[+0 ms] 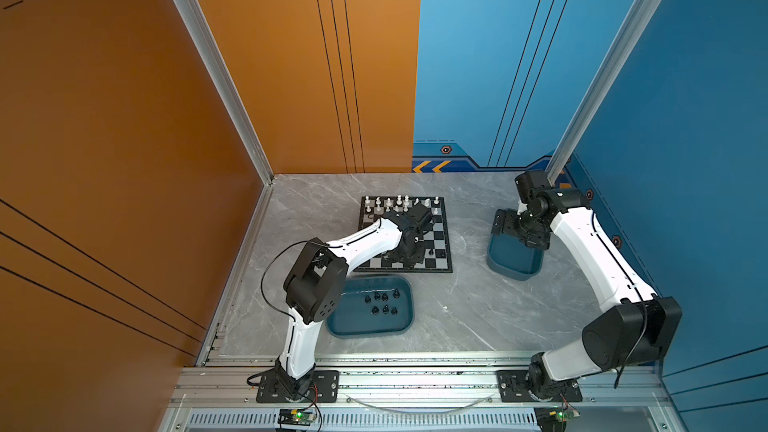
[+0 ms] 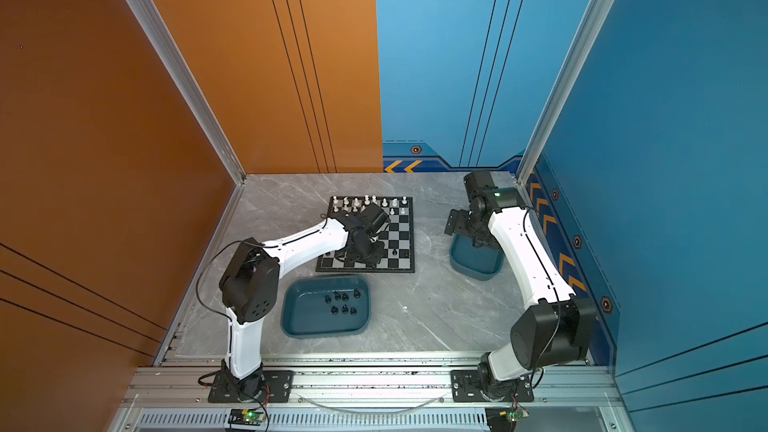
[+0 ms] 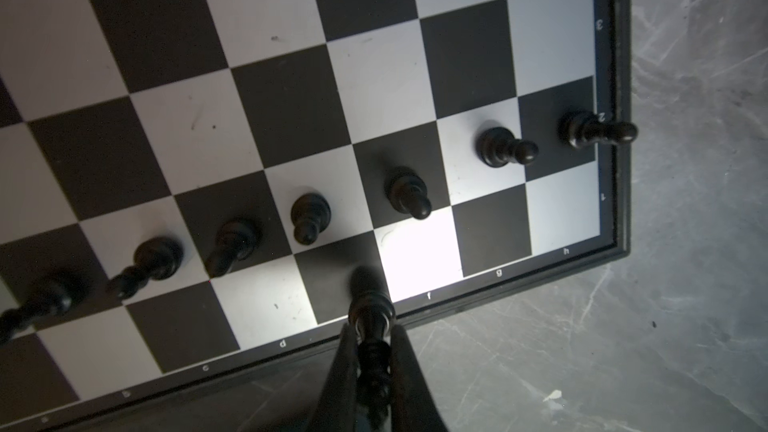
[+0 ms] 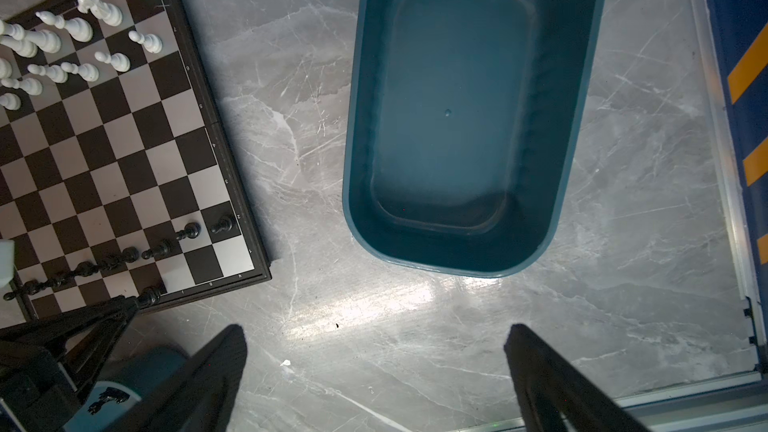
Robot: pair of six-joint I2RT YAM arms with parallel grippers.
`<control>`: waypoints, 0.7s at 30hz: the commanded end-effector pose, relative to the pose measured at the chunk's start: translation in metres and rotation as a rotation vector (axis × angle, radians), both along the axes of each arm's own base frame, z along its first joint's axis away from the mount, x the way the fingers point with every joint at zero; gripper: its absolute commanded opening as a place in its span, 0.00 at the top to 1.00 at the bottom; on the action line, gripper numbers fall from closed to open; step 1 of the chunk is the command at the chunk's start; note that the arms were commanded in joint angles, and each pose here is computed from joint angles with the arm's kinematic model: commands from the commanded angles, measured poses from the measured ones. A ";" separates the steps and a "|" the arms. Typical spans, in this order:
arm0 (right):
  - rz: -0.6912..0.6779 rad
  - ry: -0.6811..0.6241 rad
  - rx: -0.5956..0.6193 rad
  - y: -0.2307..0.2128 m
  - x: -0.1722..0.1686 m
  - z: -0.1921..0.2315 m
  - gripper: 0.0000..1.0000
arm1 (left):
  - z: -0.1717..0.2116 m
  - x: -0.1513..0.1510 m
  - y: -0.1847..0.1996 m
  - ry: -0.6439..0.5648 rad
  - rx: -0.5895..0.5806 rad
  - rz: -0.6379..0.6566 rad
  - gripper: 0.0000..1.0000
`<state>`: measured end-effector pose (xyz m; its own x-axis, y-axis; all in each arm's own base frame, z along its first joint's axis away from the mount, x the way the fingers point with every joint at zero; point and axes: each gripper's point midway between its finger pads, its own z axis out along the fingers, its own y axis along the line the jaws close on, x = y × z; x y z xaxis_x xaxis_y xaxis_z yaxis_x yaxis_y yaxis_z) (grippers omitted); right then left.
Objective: Set up the chess pieces on the board
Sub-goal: 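Lower the black piece onto the back-row square nearest the robot with the left gripper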
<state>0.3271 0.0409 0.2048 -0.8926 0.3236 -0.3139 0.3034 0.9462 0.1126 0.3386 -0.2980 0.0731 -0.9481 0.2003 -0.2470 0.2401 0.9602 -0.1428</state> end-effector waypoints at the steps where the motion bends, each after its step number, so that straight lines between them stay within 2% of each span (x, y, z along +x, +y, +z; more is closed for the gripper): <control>1: -0.011 0.014 -0.030 -0.005 -0.012 0.004 0.00 | -0.012 -0.002 0.008 0.021 0.030 -0.012 0.97; 21: -0.006 0.007 -0.030 0.002 -0.008 0.006 0.00 | -0.011 0.007 0.023 -0.033 0.047 0.016 0.94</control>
<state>0.3240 0.0478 0.2041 -0.9013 0.3063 -0.3063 0.2865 0.9519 0.1088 0.3407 -0.2914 0.0666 -0.9451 0.2010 -0.2575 0.2418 0.9605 -0.1378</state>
